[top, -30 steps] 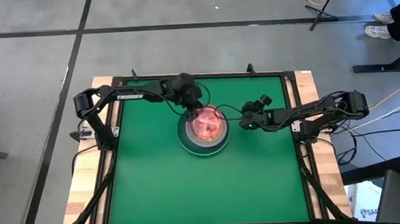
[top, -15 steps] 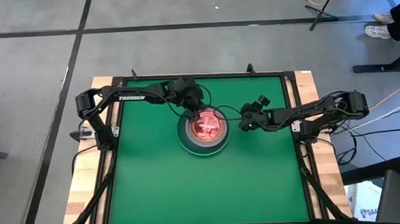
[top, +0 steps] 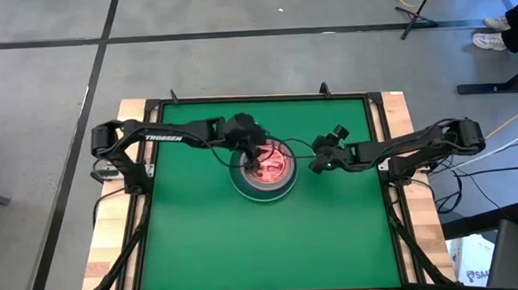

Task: Stack plastic plates
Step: Return to Home Position

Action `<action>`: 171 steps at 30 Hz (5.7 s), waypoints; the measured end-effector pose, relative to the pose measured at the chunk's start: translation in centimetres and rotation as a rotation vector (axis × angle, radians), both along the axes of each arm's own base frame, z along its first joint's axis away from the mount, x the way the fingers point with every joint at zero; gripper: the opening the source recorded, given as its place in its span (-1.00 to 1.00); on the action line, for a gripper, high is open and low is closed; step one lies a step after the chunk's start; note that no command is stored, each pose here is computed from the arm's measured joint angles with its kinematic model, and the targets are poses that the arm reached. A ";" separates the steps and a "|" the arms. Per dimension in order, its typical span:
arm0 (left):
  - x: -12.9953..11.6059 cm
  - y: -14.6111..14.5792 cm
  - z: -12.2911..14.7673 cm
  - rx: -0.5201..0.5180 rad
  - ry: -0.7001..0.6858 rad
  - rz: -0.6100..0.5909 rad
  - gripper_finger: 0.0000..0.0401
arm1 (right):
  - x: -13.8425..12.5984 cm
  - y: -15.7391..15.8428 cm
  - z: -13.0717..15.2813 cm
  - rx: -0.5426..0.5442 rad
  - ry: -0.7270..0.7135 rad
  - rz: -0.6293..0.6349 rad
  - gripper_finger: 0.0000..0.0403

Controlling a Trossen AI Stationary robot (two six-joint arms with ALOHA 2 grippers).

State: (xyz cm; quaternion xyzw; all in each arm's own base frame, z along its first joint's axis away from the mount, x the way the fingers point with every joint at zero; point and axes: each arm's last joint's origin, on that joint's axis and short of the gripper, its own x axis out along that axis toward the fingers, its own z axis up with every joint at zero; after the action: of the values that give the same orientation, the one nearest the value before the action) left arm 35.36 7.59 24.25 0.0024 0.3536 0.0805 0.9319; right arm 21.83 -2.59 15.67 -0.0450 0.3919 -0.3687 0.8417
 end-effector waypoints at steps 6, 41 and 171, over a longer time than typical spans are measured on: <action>-2.4 -3.4 0.8 0.055 -0.178 0.012 -0.48 | -0.4 2.4 2.1 0.019 -0.126 0.104 -0.18; -21.5 -7.8 -6.2 0.059 -0.562 0.054 -0.61 | -7.0 7.4 3.4 0.203 -0.591 0.573 -0.98; -25.6 -8.2 -7.5 -0.033 -0.741 -0.173 -0.99 | -11.8 2.7 0.8 0.164 -0.858 0.687 -1.00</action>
State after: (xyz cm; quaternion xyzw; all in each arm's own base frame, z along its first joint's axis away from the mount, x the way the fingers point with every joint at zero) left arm 9.77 -0.59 16.71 -0.0121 -0.0076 -0.0087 0.9999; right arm 10.00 0.07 16.51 0.0495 0.0043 -0.0269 0.9984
